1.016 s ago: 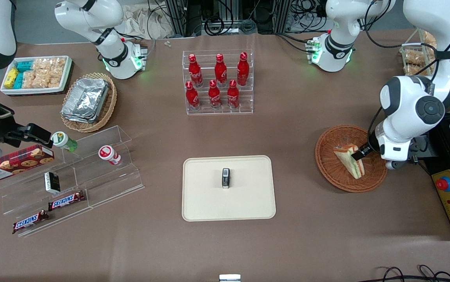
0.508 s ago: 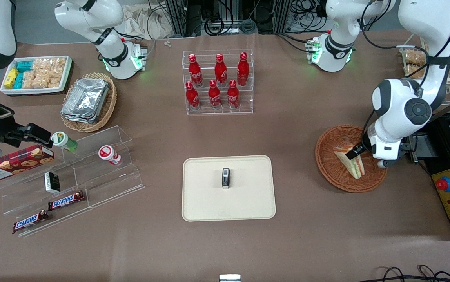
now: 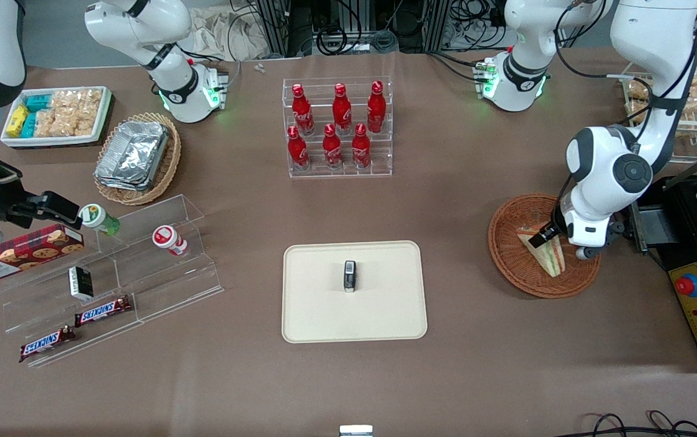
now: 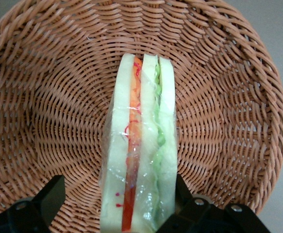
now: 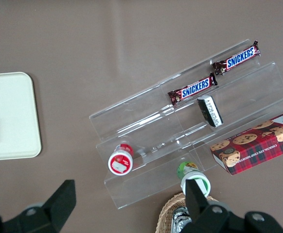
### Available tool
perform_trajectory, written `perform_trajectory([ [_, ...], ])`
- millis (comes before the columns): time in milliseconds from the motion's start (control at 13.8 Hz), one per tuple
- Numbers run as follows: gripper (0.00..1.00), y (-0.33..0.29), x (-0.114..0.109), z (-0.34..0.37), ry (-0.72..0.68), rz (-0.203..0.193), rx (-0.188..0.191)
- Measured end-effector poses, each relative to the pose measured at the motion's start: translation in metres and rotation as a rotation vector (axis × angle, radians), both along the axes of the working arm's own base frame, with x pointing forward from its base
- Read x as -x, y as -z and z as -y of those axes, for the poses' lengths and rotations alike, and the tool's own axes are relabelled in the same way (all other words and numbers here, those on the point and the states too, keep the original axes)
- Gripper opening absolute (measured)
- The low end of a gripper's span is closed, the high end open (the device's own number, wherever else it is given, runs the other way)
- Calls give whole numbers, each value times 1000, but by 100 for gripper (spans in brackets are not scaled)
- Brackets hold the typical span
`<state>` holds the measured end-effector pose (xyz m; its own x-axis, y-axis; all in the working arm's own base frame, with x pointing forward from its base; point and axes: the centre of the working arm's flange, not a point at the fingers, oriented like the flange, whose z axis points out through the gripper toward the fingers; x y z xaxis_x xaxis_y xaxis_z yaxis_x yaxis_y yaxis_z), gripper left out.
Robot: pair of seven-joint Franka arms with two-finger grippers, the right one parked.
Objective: Place sandwich from basket to tray
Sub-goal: 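Lower the open left gripper around the sandwich and close it, then lift the sandwich out of the basket with the left gripper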
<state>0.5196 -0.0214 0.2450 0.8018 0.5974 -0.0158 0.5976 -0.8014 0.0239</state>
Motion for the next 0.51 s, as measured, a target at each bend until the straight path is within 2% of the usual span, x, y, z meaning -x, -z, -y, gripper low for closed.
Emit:
perform_trajectory([
  [290,51,-1,-1,1,1,9,1],
  [508,26,-4,-2,4,7,16,0],
])
